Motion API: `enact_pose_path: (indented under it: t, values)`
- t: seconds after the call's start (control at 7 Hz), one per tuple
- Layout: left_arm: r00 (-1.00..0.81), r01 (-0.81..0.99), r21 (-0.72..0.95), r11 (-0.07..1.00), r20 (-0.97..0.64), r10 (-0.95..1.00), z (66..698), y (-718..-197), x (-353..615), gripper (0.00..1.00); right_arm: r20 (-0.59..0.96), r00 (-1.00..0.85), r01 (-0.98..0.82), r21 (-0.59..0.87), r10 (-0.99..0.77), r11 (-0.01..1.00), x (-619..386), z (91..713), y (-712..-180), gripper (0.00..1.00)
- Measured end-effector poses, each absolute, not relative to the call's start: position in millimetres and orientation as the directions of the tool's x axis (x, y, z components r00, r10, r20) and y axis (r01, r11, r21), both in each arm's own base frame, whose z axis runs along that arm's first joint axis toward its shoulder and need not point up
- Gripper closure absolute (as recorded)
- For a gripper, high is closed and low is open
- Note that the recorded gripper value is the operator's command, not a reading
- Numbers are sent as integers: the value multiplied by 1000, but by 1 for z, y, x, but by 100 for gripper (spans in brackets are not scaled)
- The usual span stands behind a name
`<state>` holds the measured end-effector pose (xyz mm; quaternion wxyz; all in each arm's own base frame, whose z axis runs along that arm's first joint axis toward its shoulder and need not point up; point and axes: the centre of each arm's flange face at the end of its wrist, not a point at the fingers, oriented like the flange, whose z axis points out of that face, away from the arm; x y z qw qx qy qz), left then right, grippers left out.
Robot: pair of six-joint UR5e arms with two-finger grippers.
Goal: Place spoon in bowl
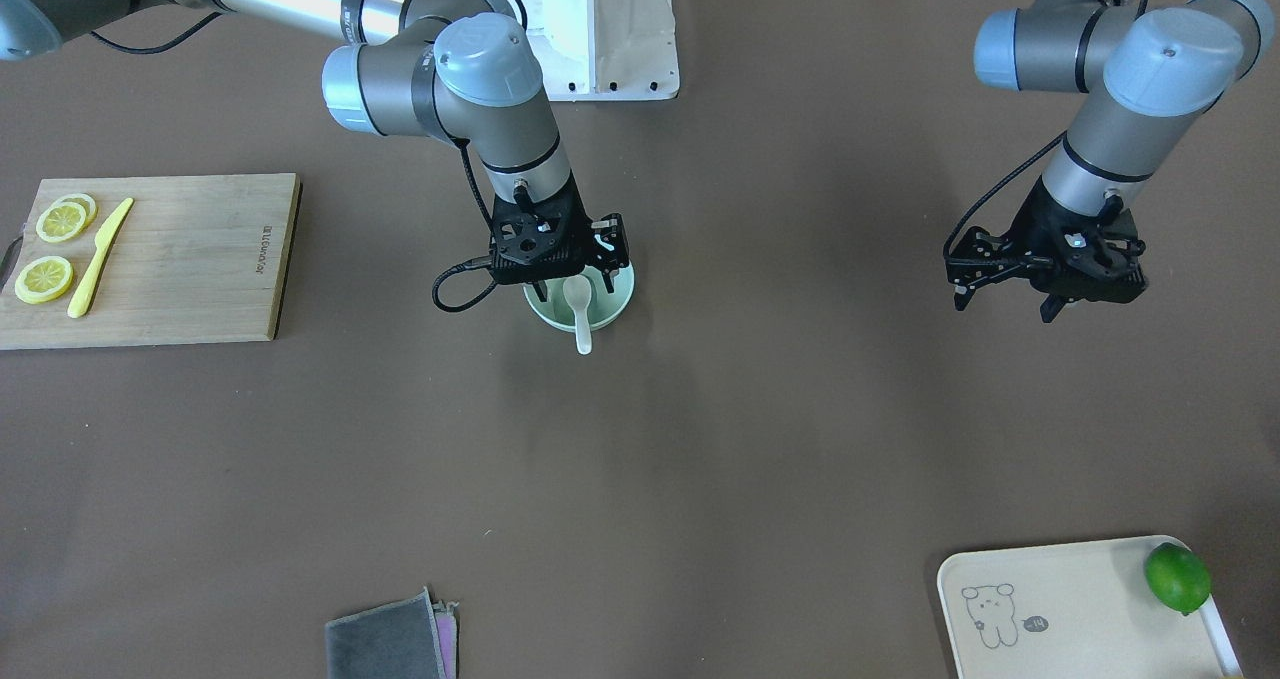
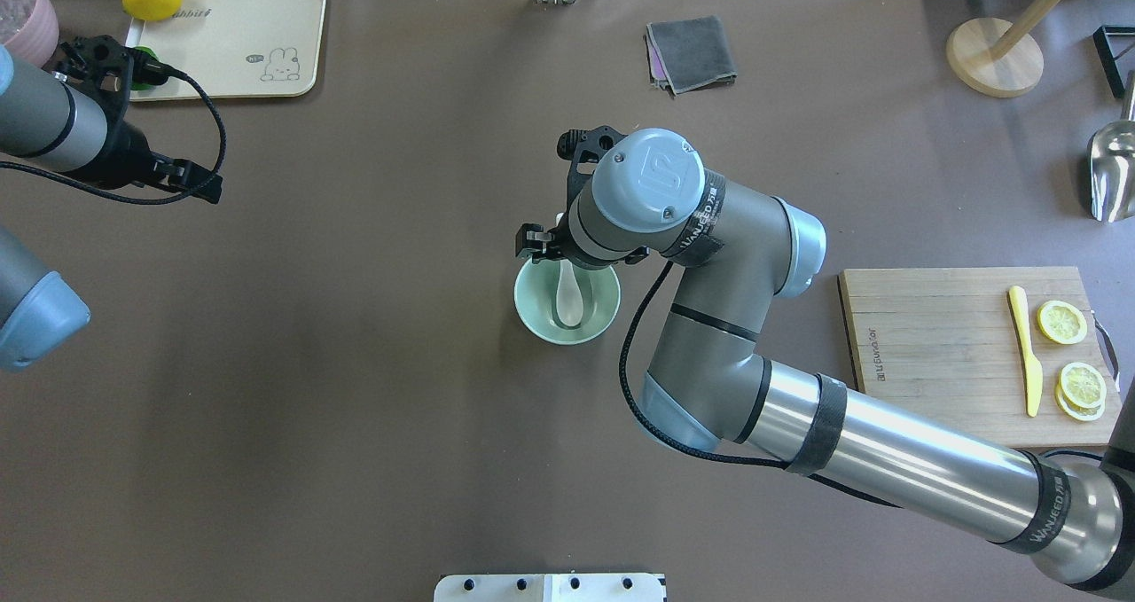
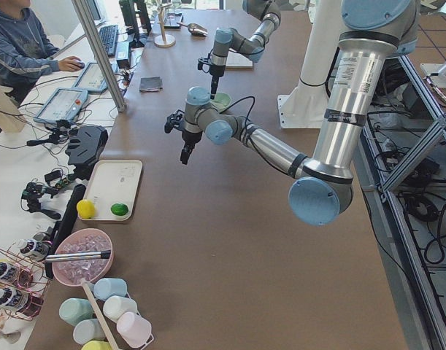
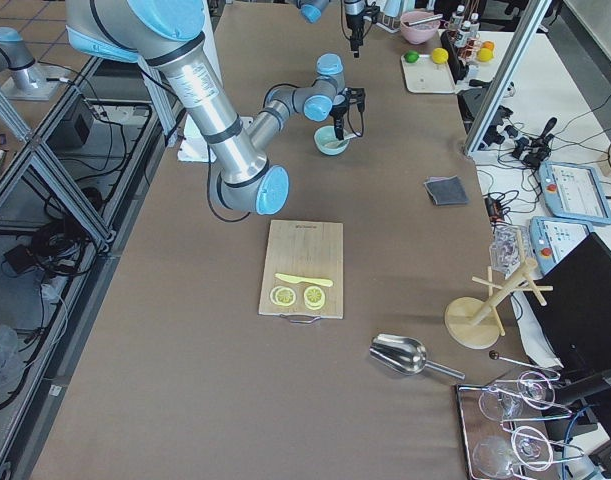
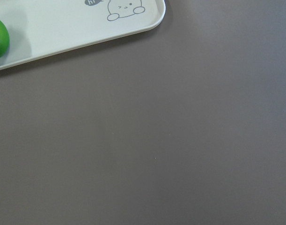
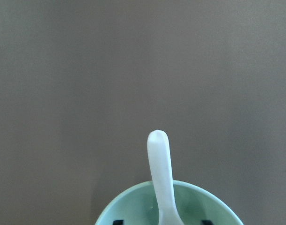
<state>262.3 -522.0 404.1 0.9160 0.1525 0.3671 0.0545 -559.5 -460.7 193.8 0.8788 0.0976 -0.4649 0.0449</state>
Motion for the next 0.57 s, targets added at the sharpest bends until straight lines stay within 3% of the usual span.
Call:
enact_pose_path:
  t: [0.29,0.57]
  values:
    - [723,7,316,949,-657,213,412,-526,240,3,821,572,-175,114,7,978,-508,227,-478,0]
    - [731,-68,345,936,-621,282,454,-533,176,3,796,605,-118,124,-27,985,-400,301,-508,0]
